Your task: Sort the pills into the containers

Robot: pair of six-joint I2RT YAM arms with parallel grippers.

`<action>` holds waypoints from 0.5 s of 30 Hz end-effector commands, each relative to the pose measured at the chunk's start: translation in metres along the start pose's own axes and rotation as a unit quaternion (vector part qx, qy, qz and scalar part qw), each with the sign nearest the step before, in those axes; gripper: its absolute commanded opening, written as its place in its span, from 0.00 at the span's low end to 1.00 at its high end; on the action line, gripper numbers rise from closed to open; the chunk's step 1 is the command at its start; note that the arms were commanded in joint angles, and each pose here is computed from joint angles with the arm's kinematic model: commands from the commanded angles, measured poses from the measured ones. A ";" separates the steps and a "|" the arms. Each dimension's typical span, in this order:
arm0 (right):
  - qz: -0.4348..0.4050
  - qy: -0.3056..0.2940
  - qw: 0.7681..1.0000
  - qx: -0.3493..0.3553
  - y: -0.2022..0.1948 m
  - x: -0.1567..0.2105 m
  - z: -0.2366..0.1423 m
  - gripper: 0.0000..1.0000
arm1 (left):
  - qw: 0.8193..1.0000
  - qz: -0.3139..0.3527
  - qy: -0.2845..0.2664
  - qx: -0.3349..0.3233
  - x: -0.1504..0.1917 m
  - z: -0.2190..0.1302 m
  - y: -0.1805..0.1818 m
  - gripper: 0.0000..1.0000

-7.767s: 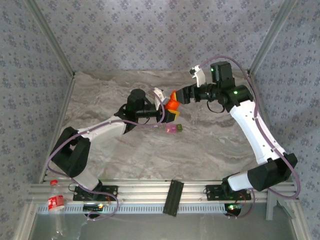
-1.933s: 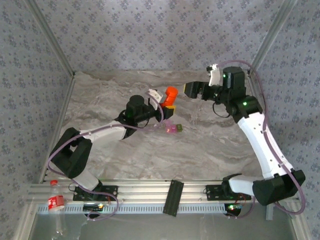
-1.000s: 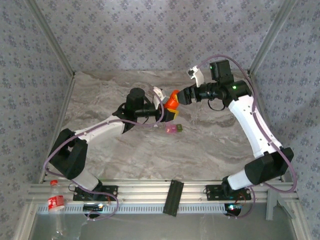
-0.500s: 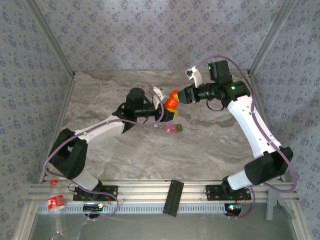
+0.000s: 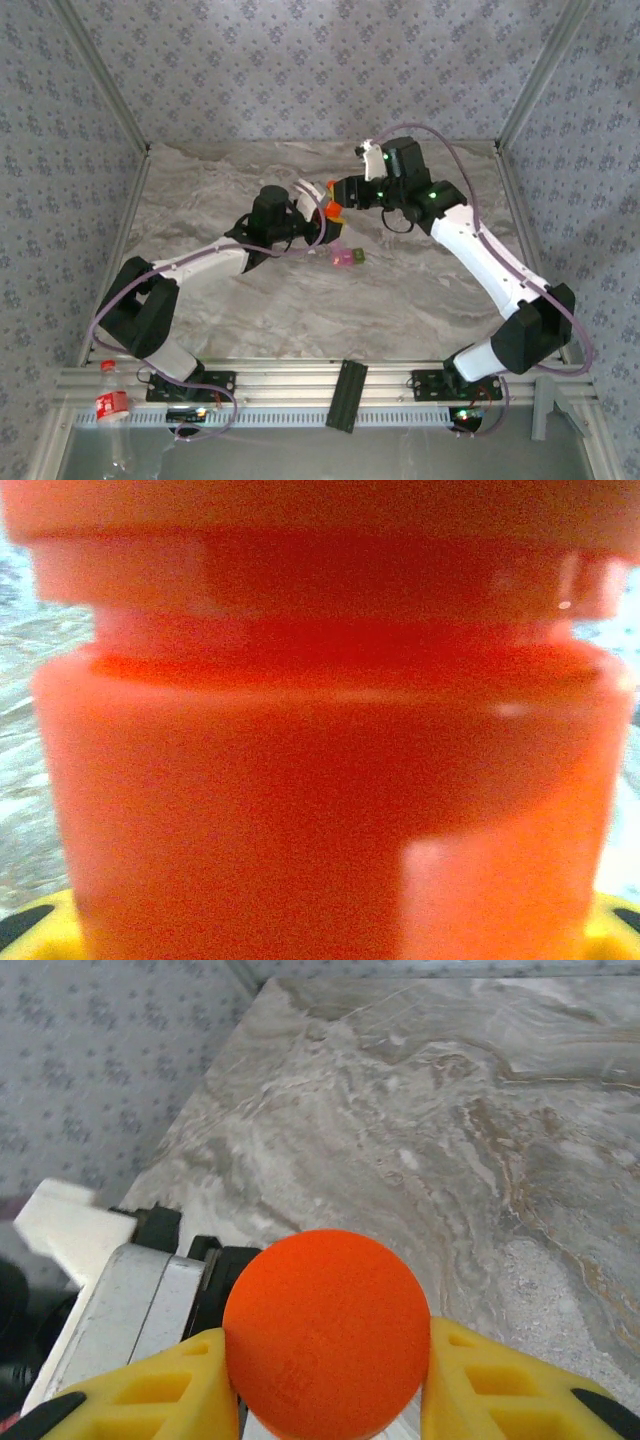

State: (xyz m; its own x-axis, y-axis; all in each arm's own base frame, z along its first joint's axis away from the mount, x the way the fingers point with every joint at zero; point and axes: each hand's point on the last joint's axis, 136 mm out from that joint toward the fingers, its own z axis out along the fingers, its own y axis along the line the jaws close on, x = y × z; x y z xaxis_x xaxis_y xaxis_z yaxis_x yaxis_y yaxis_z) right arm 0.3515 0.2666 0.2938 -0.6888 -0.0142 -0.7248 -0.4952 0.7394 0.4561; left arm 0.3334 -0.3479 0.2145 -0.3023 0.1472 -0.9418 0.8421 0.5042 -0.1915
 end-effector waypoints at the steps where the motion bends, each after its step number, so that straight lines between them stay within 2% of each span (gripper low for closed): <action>1: 0.077 0.008 0.997 0.026 0.004 0.023 0.030 0.35 | 0.990 0.068 -0.122 -0.008 -0.071 -0.007 -0.023 0.00; 12: 0.094 -0.005 0.995 0.028 0.006 0.021 0.032 0.37 | 0.990 0.056 -0.121 -0.038 -0.060 -0.005 -0.013 0.00; 15: 0.093 -0.017 0.995 0.022 0.004 0.009 0.022 0.45 | 0.991 0.054 -0.117 -0.038 -0.059 -0.005 -0.010 0.00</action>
State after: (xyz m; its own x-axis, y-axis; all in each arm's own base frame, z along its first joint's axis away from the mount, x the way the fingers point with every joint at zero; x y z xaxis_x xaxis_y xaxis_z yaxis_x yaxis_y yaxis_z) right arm 0.3641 0.2766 0.2886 -0.7014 0.1851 -0.6883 -0.3302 0.7714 0.5439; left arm 0.3597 -0.3296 0.2120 -0.2822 0.1017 -0.9539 0.7311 0.6667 -0.1452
